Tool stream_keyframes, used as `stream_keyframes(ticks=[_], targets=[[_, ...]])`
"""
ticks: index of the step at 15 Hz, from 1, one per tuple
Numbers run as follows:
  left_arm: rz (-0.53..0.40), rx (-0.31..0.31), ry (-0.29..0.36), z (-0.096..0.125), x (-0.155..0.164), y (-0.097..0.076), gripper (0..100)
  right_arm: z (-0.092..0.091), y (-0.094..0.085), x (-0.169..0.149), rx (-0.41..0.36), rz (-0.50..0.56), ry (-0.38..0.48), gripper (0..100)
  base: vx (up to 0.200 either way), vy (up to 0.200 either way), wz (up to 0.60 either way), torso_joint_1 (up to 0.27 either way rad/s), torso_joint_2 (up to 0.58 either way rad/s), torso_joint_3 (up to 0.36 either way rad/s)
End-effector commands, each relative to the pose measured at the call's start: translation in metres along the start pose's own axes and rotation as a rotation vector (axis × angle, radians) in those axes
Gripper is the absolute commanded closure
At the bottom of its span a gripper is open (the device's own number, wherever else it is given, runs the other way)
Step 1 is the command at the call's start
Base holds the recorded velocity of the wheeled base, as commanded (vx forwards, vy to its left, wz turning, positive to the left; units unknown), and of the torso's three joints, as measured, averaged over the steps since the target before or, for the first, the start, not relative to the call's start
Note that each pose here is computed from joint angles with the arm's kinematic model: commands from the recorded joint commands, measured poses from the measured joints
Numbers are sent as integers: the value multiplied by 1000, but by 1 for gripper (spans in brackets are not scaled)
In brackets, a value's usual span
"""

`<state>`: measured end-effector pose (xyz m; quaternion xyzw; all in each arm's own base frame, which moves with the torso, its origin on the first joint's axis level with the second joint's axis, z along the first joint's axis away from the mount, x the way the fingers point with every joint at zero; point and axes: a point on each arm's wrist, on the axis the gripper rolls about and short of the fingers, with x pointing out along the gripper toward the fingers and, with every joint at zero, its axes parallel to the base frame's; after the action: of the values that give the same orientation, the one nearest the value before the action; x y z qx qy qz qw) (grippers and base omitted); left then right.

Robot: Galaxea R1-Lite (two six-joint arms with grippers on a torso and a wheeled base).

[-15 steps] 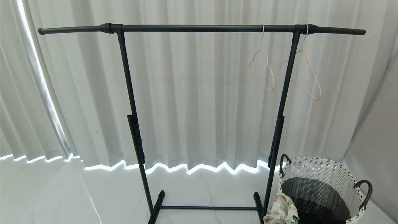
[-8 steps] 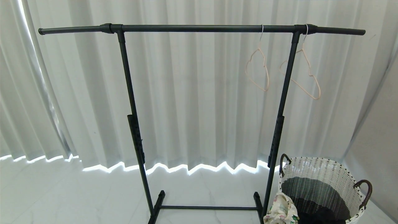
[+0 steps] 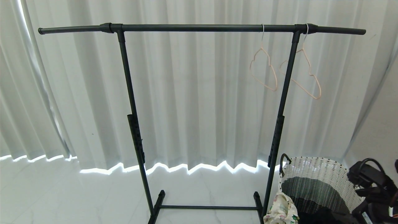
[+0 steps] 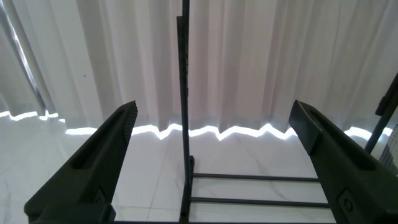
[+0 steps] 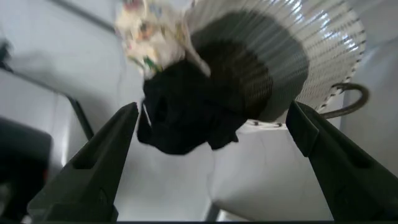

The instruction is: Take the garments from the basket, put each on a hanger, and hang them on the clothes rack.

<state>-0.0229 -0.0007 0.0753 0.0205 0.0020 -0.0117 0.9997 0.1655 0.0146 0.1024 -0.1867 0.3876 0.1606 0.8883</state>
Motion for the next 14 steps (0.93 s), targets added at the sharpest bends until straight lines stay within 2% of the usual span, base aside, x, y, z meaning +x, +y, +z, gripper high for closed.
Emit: stream_keyframes(ticks=[1, 3, 5, 10, 14], targets=[[0, 0, 2, 0, 0, 0, 0, -16, 2, 46, -33, 65, 226, 0, 0, 0, 0, 0, 0, 0], [0, 0, 2, 0, 0, 0, 0, -22, 3, 56, -59, 90, 279, 0, 0, 0, 0, 0, 0, 0], [0, -1, 0, 0, 0, 0, 0, -21, 1, 70, -83, 97, 295, 0, 0, 0, 0, 0, 0, 0], [0, -1, 2, 0, 0, 0, 0, -20, -5, 114, -101, 8, 249, 0, 0, 0, 0, 0, 0, 0], [0, -1, 3, 0, 0, 0, 0, -24, -5, 123, -104, -15, 275, 0, 0, 0, 0, 0, 0, 0]])
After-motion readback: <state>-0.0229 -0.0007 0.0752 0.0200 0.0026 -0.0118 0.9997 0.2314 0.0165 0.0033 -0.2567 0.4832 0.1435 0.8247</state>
